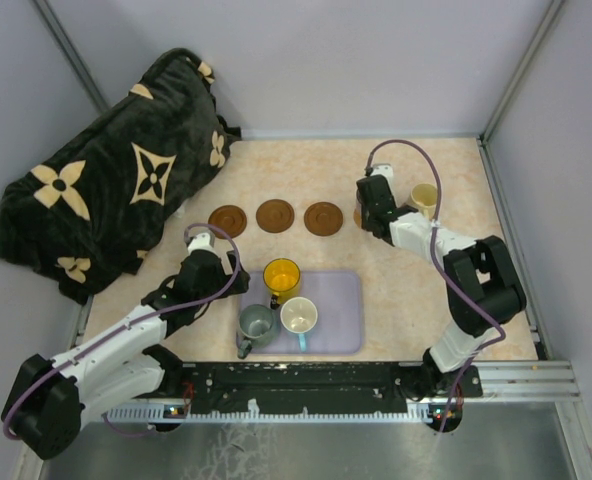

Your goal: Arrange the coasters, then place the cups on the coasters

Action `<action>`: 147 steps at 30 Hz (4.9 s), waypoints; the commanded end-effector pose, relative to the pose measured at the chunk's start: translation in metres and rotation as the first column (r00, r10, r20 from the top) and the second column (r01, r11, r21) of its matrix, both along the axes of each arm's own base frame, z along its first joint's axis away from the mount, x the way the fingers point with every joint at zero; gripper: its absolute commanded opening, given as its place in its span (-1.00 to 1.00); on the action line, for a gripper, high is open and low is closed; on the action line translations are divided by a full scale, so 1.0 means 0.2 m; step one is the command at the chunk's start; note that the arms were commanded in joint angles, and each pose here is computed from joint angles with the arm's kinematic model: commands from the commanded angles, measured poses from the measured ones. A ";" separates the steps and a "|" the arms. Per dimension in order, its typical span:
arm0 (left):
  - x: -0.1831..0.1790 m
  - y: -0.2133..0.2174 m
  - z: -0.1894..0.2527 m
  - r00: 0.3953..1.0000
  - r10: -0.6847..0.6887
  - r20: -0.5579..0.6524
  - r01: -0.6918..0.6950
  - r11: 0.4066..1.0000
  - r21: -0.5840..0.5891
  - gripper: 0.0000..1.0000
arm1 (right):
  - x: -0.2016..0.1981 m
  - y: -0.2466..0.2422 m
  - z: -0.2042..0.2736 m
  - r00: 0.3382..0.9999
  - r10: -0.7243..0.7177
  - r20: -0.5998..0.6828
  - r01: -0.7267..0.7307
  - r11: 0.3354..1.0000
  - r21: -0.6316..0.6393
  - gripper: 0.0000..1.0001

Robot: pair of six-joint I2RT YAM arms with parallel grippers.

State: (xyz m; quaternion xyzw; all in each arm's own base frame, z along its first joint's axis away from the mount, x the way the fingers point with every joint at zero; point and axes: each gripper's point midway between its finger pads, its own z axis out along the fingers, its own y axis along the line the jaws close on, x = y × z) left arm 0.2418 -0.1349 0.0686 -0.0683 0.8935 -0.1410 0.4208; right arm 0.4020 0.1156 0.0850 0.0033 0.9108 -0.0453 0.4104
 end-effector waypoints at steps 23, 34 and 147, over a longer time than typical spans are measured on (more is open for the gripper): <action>0.04 -0.02 0.06 0.999 -0.002 0.033 0.002 1.000 -0.017 0.99 | 0.15 0.01 0.18 0.988 -0.047 0.146 0.034 0.995 0.090 -1.00; 0.03 -0.03 0.05 1.000 -0.003 0.025 0.004 1.000 -0.021 0.99 | 0.12 0.01 0.15 0.990 -0.049 0.131 0.037 0.995 0.098 -1.00; -0.01 -0.07 0.12 0.994 -0.087 0.060 0.090 0.995 -0.052 0.99 | -0.73 0.50 0.37 0.979 0.192 0.060 -0.202 0.942 0.270 0.16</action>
